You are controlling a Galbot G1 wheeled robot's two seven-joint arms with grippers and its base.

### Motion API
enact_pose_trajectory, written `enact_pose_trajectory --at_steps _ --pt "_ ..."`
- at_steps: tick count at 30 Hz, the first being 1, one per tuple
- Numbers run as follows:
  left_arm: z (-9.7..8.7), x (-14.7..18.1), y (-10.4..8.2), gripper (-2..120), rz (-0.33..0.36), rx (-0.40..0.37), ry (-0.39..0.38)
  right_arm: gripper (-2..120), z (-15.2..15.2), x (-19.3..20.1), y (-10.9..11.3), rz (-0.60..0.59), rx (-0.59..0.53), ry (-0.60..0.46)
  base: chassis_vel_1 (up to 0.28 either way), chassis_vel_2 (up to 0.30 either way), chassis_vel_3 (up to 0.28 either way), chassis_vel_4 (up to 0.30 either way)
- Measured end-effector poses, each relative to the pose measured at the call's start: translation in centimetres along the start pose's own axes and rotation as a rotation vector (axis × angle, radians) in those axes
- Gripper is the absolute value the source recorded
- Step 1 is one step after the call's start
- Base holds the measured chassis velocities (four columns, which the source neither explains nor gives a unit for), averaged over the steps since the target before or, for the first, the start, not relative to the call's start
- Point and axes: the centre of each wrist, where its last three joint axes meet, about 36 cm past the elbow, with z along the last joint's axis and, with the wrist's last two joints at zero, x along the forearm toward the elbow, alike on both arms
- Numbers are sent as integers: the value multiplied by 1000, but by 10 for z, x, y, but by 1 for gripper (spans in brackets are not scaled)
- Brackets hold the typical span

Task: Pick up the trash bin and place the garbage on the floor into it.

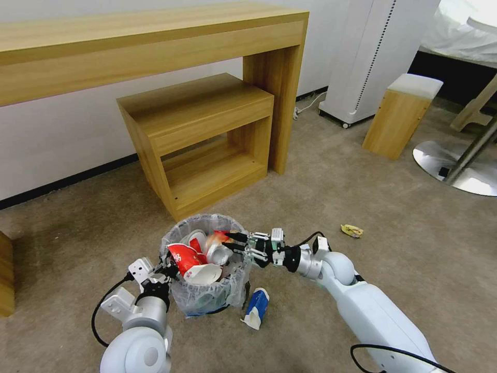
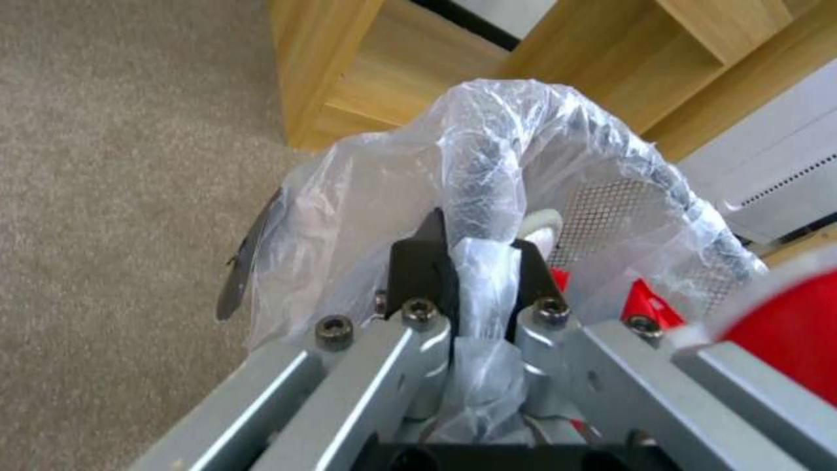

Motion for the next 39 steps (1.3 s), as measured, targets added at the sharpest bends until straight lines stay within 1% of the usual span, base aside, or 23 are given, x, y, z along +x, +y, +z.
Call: enact_pose_trajectory --at_steps 3,4,5,6,7,8,9,11,12,13,14,16,17,19,20,21,23,25,26,29,34,39 --pt "-2 1 0 3 -1 -3 -4 61 -4 2 1 5 11 -6 0 0 0 0" --pt "-2 1 0 3 -1 -3 -4 61 -4 2 1 5 11 -6 0 0 0 0" --pt "-5 1 4 3 -9 -7 -12 68 -14 4 2 44 37 -33 0 0 0 0" --pt "-10 1 9 3 -18 -5 -21 73 -25 7 7 134 66 -61 0 0 0 0" --pt "-14 1 12 3 -23 -4 -29 76 -34 9 11 221 88 -74 0 0 0 0" --pt "-18 1 16 3 -29 -3 -39 82 -45 13 16 338 116 -87 0 0 0 0" --pt "-18 1 16 3 -29 -3 -39 82 -45 13 16 338 116 -87 0 0 0 0" --pt "-28 1 21 3 -36 2 -60 91 -63 26 23 554 166 -112 0 0 0 0" --pt "-33 1 23 3 -40 6 -69 96 -70 33 26 625 186 -122 0 0 0 0" --pt "-33 1 23 3 -40 6 -69 96 -70 33 26 625 186 -122 0 0 0 0" --pt "-39 1 26 3 -46 12 -81 99 -77 43 30 708 207 -138 0 0 0 0" --pt "-48 2 30 3 -56 17 -98 100 -87 62 43 838 230 -149 0 0 0 0" --pt "-48 2 30 3 -56 17 -98 100 -87 62 43 838 230 -149 0 0 0 0" --pt "-57 4 36 3 -70 15 -121 100 -89 84 64 964 250 -141 0 0 0 0" --pt "-60 5 38 3 -75 13 -131 100 -87 92 73 1001 256 -134 0 0 0 0" --pt "-60 5 38 3 -75 13 -131 100 -87 92 73 1001 256 -134 0 0 0 0" --pt "-66 8 43 3 -87 4 -149 100 -79 107 93 1060 273 -133 0 0 0 0" --pt "-71 9 48 3 -96 -5 -167 100 -73 121 108 1097 291 -137 0 0 0 0" --pt "-71 9 48 3 -96 -5 -167 100 -73 121 108 1097 291 -137 0 0 0 0" --pt "-74 12 51 3 -104 -9 -188 100 -65 136 120 1119 320 -130 0 0 0 0" --pt "-76 14 54 3 -115 -10 -198 100 -58 139 128 1130 317 -131 0 0 0 0" --pt "-78 18 57 3 -120 -6 -204 100 -46 128 132 1125 281 -129 0 0 0 0"
